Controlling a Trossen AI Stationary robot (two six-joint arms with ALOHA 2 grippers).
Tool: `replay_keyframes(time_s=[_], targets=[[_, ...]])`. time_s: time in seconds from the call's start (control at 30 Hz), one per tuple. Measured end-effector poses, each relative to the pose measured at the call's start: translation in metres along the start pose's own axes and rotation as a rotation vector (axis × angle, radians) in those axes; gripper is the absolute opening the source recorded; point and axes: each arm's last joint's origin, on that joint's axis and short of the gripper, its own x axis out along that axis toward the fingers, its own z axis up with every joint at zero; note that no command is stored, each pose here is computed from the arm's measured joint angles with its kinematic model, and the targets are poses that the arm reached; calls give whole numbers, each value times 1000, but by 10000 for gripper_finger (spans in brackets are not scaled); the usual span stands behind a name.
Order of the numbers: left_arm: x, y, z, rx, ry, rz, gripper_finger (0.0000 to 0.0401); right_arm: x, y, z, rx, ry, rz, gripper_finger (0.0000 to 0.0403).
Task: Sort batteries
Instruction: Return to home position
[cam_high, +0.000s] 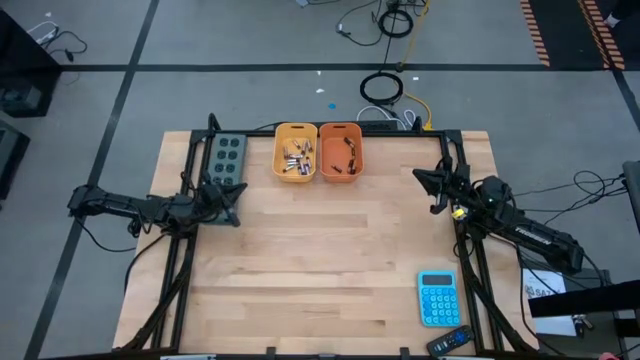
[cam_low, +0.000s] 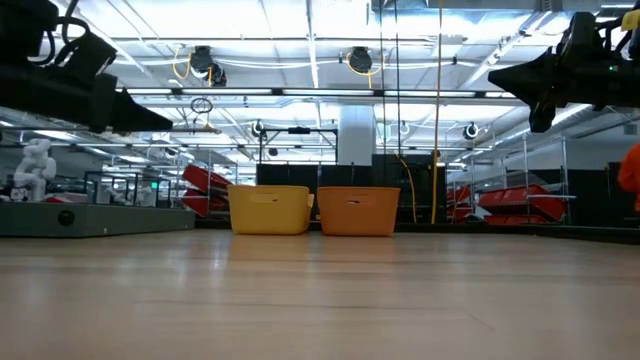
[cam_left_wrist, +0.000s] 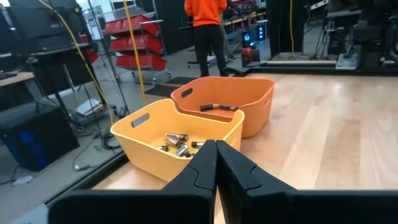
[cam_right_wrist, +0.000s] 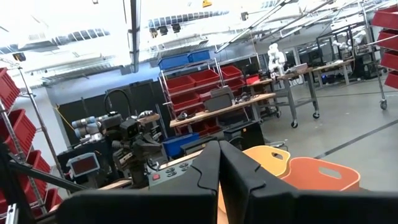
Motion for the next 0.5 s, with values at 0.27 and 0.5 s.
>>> replay_keyframes(time_s=[0.27,0.5], targets=[[0,0,-1,6,5,-9,10,0,0,0,0,0,0,0],[0,0,-1,7,6,-10,10,0,0,0,0,0,0,0]])
